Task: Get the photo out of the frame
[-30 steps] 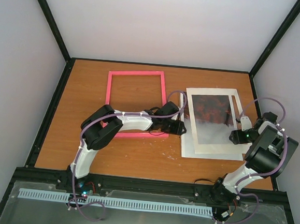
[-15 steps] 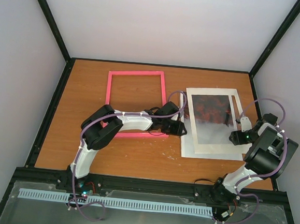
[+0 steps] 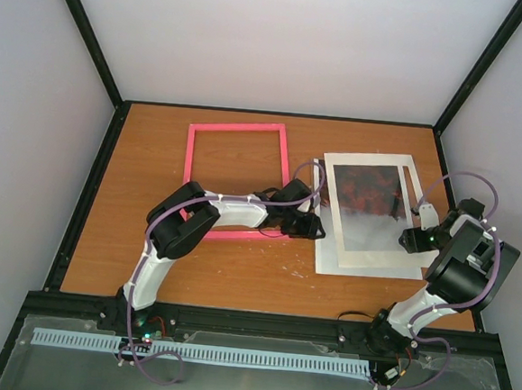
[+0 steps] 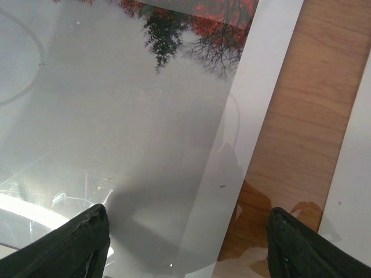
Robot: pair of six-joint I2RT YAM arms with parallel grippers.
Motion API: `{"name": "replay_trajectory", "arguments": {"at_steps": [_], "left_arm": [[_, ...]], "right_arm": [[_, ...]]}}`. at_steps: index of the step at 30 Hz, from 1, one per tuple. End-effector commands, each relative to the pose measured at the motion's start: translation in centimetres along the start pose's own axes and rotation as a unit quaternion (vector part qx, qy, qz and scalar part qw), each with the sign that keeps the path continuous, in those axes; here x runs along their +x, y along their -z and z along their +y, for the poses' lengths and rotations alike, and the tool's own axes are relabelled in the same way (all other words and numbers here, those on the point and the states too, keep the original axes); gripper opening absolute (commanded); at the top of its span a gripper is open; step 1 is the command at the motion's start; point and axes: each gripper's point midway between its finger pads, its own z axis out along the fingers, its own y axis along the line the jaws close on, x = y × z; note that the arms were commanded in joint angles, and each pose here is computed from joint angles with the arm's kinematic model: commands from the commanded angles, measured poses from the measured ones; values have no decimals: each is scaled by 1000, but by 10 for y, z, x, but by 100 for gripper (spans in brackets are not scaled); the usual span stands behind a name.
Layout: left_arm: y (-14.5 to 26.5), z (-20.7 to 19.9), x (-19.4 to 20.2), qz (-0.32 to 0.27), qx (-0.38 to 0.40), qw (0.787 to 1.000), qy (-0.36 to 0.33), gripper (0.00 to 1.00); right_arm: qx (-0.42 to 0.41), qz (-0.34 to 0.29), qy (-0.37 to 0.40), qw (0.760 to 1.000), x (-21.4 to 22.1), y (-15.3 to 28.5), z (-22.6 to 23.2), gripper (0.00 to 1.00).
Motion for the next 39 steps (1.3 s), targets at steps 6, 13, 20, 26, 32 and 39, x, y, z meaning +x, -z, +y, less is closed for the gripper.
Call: {"name": "replay_trajectory", "arguments": {"at_steps": [6, 13, 20, 26, 32, 39], "left_arm": [[-1, -15, -18, -18, 14, 1000, 2, 43], [25, -23, -28, -63, -10, 998, 2, 44], [14, -29, -24, -43, 19, 999, -2, 44], [6, -27, -22, -34, 26, 999, 0, 44], [-1, -22, -20, -28, 21, 999, 7, 44], [-3, -14, -18, -26, 6, 999, 18, 44]], "right_arm": [[-85, 73, -45, 993, 49, -21, 40, 71], [-68, 57, -55, 995, 41, -8, 25, 71], [-52, -8, -44, 998, 9, 41, 32, 72], [-104, -55, -17, 993, -12, 60, 65, 67], [-121, -27, 1, 992, -7, 34, 86, 64], [-130, 1, -1, 991, 1, 6, 93, 62]]}}
